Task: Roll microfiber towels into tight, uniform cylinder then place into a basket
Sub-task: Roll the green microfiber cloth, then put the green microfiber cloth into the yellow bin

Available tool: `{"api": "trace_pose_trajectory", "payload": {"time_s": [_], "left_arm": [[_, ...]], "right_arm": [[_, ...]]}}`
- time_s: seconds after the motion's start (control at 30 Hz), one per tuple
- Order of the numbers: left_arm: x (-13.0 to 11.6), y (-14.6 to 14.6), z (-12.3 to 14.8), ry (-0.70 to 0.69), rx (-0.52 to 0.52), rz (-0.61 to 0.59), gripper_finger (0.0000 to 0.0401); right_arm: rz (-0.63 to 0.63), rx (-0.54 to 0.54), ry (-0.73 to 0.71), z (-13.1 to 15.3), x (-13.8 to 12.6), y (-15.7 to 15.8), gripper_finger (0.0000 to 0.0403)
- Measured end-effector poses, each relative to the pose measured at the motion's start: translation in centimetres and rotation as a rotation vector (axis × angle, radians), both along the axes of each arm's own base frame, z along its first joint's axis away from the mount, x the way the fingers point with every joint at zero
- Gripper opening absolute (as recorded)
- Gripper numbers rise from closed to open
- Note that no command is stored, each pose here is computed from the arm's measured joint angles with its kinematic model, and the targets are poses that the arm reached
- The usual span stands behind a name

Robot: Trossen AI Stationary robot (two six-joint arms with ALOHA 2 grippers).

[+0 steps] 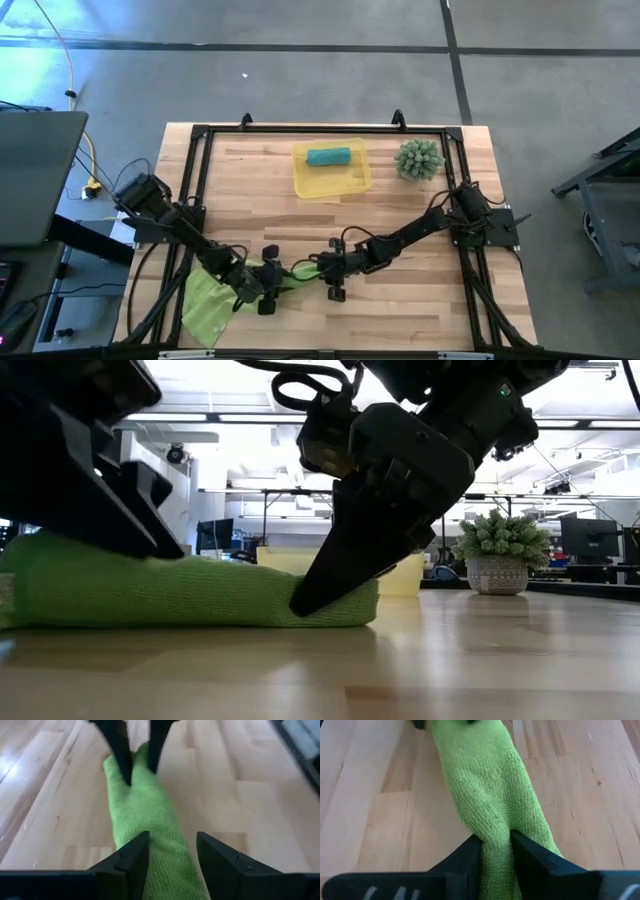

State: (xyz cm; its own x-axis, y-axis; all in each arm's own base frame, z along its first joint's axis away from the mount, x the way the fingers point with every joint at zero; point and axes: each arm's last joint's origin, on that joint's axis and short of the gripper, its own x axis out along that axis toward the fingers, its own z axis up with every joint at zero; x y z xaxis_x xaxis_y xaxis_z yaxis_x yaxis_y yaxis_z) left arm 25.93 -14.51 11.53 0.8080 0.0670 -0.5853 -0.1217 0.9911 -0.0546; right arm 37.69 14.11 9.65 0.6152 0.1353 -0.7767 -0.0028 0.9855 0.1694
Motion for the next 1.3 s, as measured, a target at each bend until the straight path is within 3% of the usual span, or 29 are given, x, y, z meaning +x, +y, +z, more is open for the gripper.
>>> {"api": "trace_pose_trajectory", "payload": {"time_s": [0.2, 0.47, 0.67, 0.83, 1.1, 1.3], "left_arm": [[0.3, 0.4, -1.8, 0.051, 0.029, 0.023, 0.0170], [0.4, 0.3, -3.6, 0.073, 0.054, 0.053, 0.0173], [0.4, 0.3, -3.6, 0.066, 0.039, 0.069, 0.0173], [0.4, 0.3, -3.6, 0.062, 0.036, 0.068, 0.0173], [0.5, 0.3, -3.5, 0.047, 0.034, 0.072, 0.0172], [0.5, 0.3, -3.5, 0.042, 0.033, 0.071, 0.0172]], "right_arm": [[0.011, -0.008, -0.004, 0.0, 0.0, 0.0, 0.0094], [0.179, -0.134, -0.054, 1.4, -0.2, 0.1, 0.0102], [0.291, -0.211, -0.155, 5.3, -0.6, 0.0, 0.0168], [0.283, -0.197, -0.262, 6.7, 0.6, 0.5, 0.0222], [0.282, -0.224, -0.368, 3.4, 2.6, 0.6, 0.0244], [0.249, -0.246, -0.313, 0.6, 3.1, -0.2, 0.0244]]}}
